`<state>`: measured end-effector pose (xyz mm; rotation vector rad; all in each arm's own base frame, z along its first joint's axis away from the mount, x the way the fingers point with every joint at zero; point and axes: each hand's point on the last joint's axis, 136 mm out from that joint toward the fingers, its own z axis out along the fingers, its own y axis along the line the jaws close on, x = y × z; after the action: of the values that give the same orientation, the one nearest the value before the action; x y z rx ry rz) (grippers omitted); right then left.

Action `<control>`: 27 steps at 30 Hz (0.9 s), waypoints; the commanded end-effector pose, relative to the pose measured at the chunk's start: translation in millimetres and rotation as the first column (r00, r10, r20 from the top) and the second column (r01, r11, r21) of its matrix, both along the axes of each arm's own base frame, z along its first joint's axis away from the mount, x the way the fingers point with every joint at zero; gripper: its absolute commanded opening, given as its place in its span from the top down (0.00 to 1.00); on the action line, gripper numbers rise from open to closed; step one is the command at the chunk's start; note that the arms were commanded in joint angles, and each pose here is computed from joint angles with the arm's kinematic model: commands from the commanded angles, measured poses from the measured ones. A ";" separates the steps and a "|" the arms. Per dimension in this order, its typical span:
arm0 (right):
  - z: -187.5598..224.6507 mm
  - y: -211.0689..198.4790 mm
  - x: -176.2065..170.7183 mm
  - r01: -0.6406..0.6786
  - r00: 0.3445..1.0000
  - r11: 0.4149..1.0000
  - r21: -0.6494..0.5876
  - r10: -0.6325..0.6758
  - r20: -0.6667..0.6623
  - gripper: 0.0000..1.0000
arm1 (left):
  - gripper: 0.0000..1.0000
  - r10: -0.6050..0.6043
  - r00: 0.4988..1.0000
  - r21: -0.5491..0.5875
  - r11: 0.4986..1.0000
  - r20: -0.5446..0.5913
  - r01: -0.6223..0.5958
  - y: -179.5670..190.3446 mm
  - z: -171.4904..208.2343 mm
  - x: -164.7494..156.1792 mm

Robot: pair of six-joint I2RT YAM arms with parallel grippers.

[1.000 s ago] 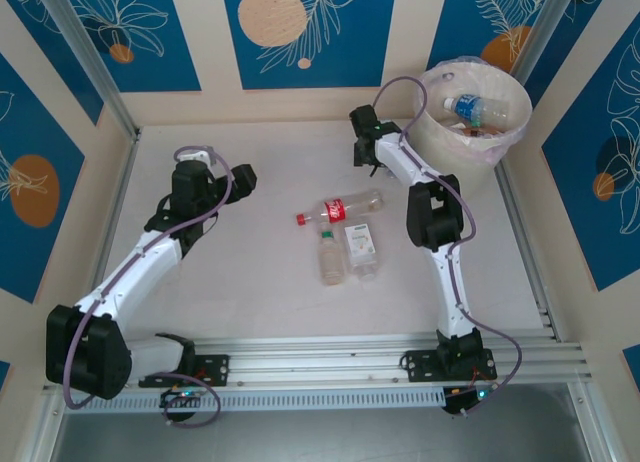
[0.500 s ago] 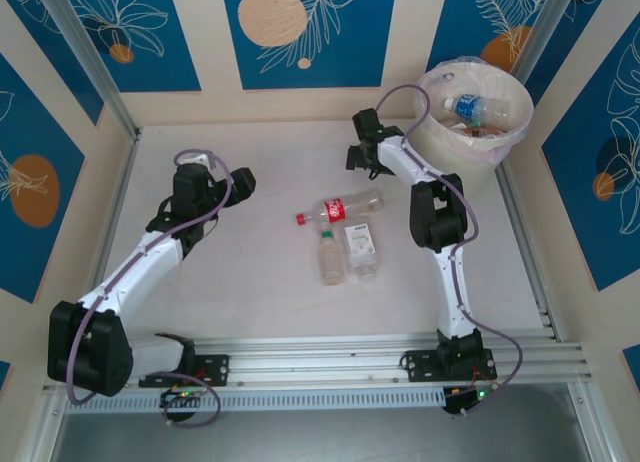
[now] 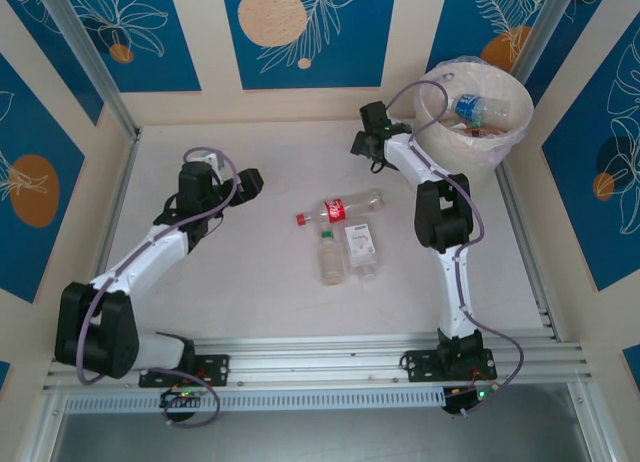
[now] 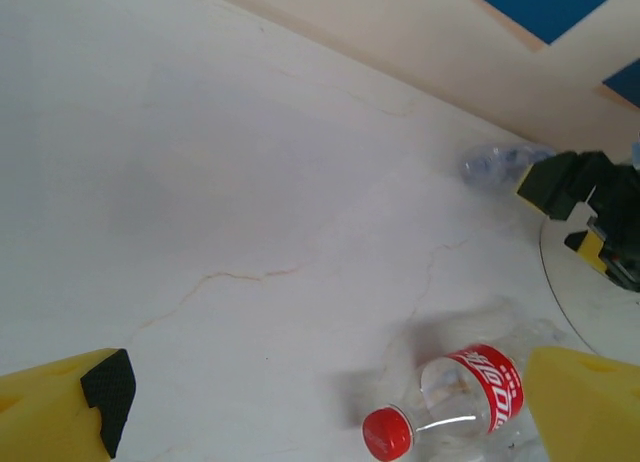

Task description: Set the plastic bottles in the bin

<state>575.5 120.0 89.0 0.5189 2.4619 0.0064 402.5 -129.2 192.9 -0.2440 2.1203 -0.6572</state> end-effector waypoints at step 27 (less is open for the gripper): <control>-48.3 -4.0 68.3 0.550 0.794 0.635 0.542 -0.598 -0.105 0.15 | 0.00 -0.091 0.995 -0.032 0.995 -0.028 0.090 -19.0 -24.7 26.4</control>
<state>649.2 128.9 62.5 1.3704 2.0999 0.4912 417.3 -147.2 152.9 -0.2113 2.2090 -0.7268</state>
